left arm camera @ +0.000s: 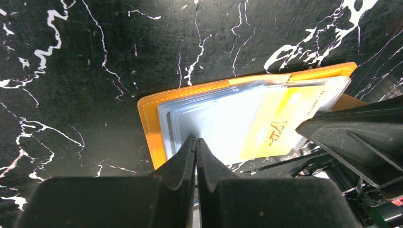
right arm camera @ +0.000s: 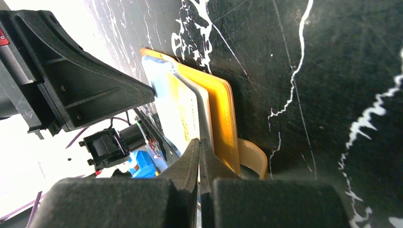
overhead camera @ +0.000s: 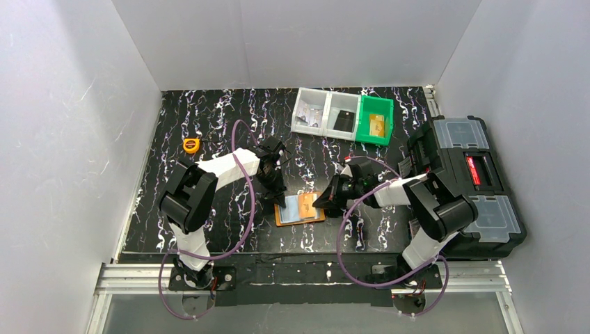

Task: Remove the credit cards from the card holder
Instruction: Remove the credit card from the card holder.

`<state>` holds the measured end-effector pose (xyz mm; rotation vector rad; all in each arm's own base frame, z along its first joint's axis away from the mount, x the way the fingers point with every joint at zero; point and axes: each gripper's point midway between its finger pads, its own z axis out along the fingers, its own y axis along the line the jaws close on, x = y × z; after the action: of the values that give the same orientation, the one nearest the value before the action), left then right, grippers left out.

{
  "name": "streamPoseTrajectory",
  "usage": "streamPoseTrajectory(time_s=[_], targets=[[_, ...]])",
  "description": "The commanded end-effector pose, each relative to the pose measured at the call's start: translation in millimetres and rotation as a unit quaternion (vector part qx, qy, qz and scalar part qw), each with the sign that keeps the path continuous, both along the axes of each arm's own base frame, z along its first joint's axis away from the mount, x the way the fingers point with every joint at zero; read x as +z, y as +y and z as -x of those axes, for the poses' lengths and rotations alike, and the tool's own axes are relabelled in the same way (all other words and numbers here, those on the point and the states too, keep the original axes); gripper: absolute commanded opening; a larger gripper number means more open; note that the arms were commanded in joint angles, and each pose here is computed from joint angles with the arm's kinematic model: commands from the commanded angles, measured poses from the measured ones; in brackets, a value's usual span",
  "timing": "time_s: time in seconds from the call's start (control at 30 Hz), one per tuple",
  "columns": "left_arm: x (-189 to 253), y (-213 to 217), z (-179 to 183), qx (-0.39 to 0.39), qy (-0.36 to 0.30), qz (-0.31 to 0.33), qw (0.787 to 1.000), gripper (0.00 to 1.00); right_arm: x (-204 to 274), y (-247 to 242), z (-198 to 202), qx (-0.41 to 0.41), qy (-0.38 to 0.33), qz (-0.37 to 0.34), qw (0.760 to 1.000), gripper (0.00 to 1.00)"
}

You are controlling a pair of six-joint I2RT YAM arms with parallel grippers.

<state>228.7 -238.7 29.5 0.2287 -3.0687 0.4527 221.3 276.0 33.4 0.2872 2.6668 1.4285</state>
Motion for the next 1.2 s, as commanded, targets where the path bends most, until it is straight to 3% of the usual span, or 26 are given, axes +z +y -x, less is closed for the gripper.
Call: streamPoseTrajectory(time_s=[0.0,0.53,0.6,0.7,0.83,1.17], targets=[[-33,52,28,-0.017,0.043,-0.118,0.992,0.00,0,-12,0,-0.006,-0.013,0.023,1.000,0.01],[6,31,6,-0.021,-0.004,-0.070,0.997,0.01,35,-13,-5,0.001,-0.037,0.014,0.999,0.01],[19,26,-1,-0.022,-0.018,-0.061,0.998,0.07,42,-11,-6,0.004,-0.037,0.004,0.999,0.01],[40,21,-10,-0.024,-0.039,-0.047,0.998,0.28,54,-5,-8,0.010,-0.036,-0.015,0.999,0.01],[70,13,-18,-0.027,-0.066,-0.023,0.997,0.45,75,1,-12,0.014,-0.043,-0.041,0.998,0.01],[122,-4,-25,0.002,-0.086,0.136,0.987,0.67,129,11,-19,0.018,-0.052,-0.114,0.992,0.01]])
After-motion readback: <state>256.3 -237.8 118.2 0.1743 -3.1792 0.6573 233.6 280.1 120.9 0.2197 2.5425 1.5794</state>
